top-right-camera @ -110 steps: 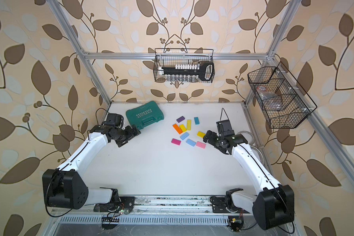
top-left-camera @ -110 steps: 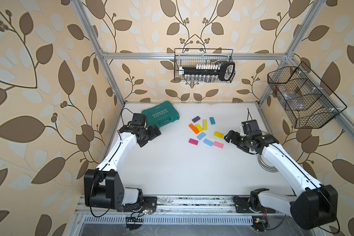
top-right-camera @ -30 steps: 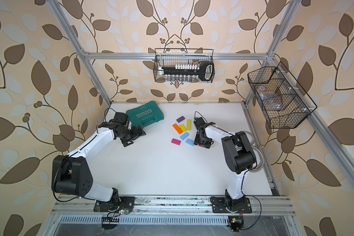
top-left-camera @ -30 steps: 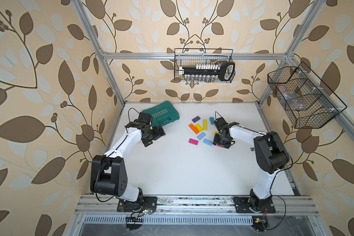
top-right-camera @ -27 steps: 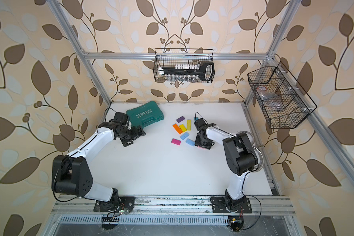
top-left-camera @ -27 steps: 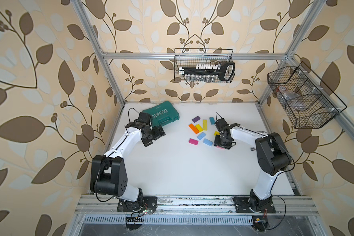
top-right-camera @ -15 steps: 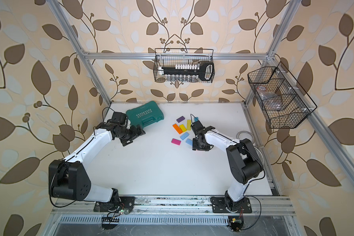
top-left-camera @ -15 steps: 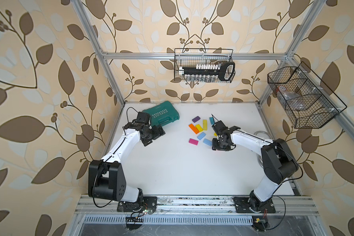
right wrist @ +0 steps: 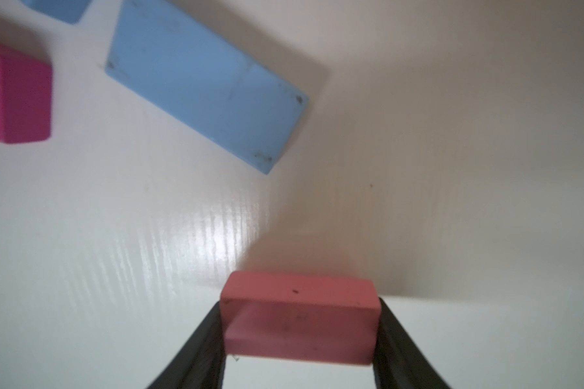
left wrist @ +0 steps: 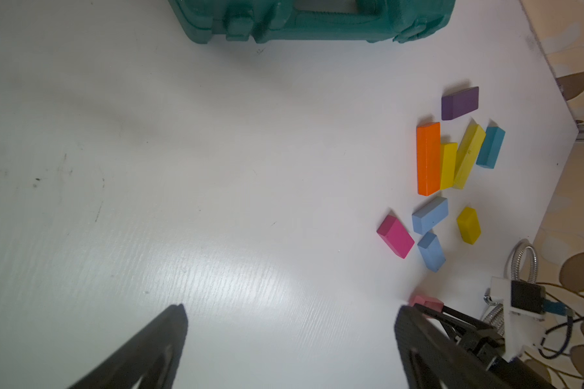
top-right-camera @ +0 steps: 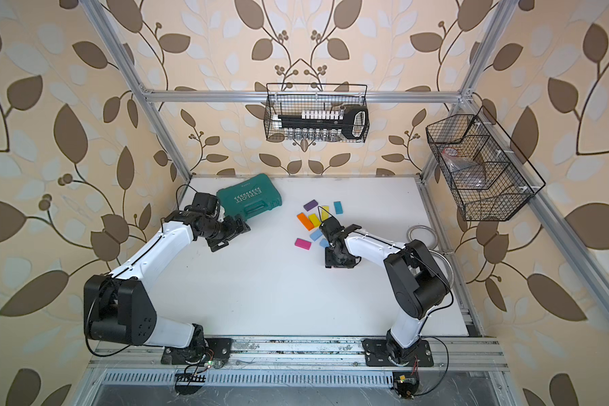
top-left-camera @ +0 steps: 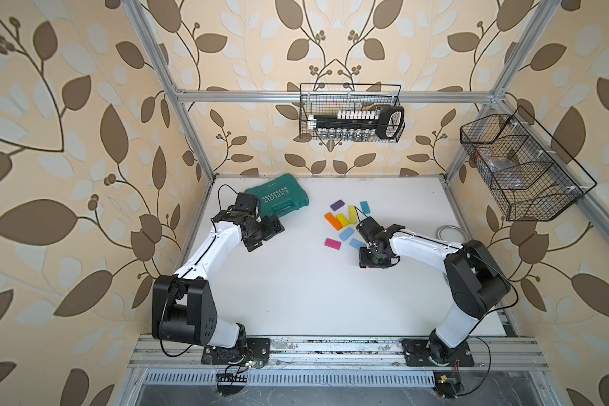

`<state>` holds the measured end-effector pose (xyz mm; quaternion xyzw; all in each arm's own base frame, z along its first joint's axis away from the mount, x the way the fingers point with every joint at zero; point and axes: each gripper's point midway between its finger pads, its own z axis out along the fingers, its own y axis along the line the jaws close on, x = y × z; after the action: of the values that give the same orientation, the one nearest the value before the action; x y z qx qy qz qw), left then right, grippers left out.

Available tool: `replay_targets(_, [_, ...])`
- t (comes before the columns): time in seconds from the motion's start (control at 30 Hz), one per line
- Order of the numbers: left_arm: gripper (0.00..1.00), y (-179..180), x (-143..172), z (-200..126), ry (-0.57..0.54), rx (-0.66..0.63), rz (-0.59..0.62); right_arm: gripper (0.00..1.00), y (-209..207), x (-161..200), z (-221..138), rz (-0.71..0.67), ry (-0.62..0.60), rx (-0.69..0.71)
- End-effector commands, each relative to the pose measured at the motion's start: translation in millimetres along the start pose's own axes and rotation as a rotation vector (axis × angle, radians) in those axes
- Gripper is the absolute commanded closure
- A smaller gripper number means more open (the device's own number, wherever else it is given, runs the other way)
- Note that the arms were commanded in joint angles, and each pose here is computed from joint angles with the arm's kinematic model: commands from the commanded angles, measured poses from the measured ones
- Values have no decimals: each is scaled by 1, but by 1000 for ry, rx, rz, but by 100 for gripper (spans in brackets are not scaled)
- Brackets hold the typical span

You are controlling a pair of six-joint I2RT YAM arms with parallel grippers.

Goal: Assemble the letter c with building blocks
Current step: Place the building block at the center of the board.

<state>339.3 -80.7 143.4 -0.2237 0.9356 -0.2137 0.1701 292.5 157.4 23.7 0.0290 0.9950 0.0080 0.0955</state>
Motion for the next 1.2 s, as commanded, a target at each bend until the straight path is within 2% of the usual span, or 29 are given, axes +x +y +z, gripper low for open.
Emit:
replay_targets(0.0, [1, -5, 5, -5, 6, 17, 8, 48, 2, 8, 6, 41, 7, 2])
replay_targets(0.27, [1, -6, 5, -6, 5, 21, 6, 44, 4, 13, 13, 61, 17, -1])
replay_targets(0.53, [1, -7, 4, -5, 4, 24, 2, 30, 2, 14, 13, 61, 12, 11])
replay_targets(1.17, [1, -7, 5, -6, 4, 26, 1, 38, 3, 11, 19, 1, 17, 27])
